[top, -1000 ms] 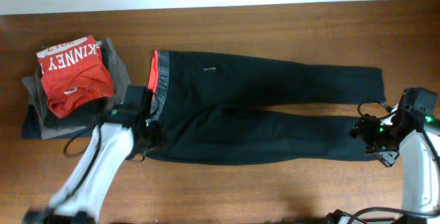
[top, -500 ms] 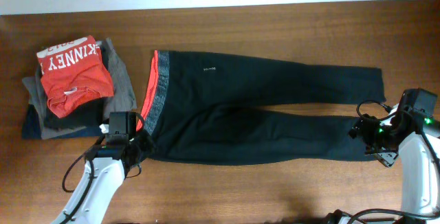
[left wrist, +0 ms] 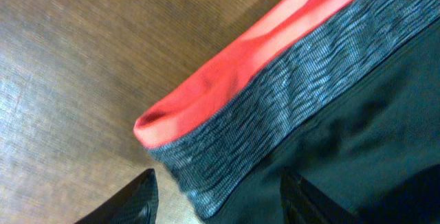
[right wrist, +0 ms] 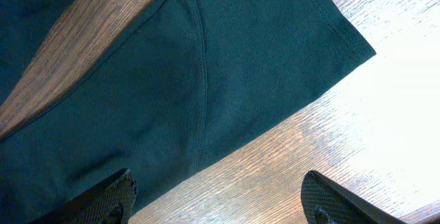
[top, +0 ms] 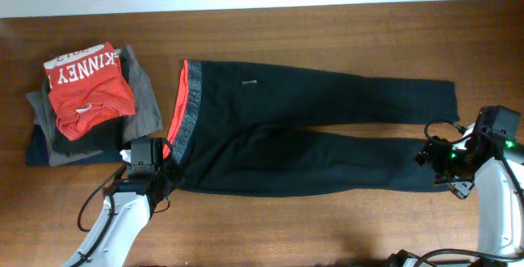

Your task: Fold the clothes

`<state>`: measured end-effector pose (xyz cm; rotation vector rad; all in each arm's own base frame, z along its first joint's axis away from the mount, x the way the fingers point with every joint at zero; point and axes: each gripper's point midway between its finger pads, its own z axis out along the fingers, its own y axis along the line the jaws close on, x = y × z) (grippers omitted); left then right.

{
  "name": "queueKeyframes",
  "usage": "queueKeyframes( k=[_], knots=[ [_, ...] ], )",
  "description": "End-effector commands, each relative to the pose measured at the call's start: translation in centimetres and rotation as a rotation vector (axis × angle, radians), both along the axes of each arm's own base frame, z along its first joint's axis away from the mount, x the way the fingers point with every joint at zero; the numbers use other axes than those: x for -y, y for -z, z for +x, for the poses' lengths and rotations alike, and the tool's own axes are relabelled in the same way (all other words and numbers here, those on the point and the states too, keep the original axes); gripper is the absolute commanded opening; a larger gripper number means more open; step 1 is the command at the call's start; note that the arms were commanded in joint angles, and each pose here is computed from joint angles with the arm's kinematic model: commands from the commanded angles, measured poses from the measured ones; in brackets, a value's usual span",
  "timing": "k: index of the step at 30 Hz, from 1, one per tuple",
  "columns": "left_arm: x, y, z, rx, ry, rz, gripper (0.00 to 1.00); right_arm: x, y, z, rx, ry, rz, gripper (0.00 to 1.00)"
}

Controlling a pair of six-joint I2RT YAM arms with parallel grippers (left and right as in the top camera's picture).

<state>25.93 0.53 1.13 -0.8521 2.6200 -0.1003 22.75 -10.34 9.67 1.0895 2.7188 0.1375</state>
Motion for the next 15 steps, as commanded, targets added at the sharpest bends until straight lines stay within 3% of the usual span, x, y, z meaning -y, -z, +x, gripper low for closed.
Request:
queueKeyframes(
  k=[1, 7, 9, 15],
  knots=[
    [0.0, 0.9, -0.8, -0.020, -0.010, -0.014, 0.56, -0.1, -0.1, -0.1, 0.010, -0.002, -0.001, 0.81],
    [0.1, 1.1, -0.5, -0.014, -0.009, -0.017, 0.56, -0.1, -0.1, -0.1, 0.011, -0.002, -0.001, 0.82],
    [0.2, 1.2, -0.3, -0.008, -0.007, -0.022, 0.44, -0.1, -0.1, -0.1, 0.011, -0.002, -0.002, 0.82],
    [0.5, 1.8, 0.1, -0.008, -0.001, -0.035, 0.29, -0.1, -0.1, -0.1, 0.011, -0.005, -0.002, 0.81]
  ],
)
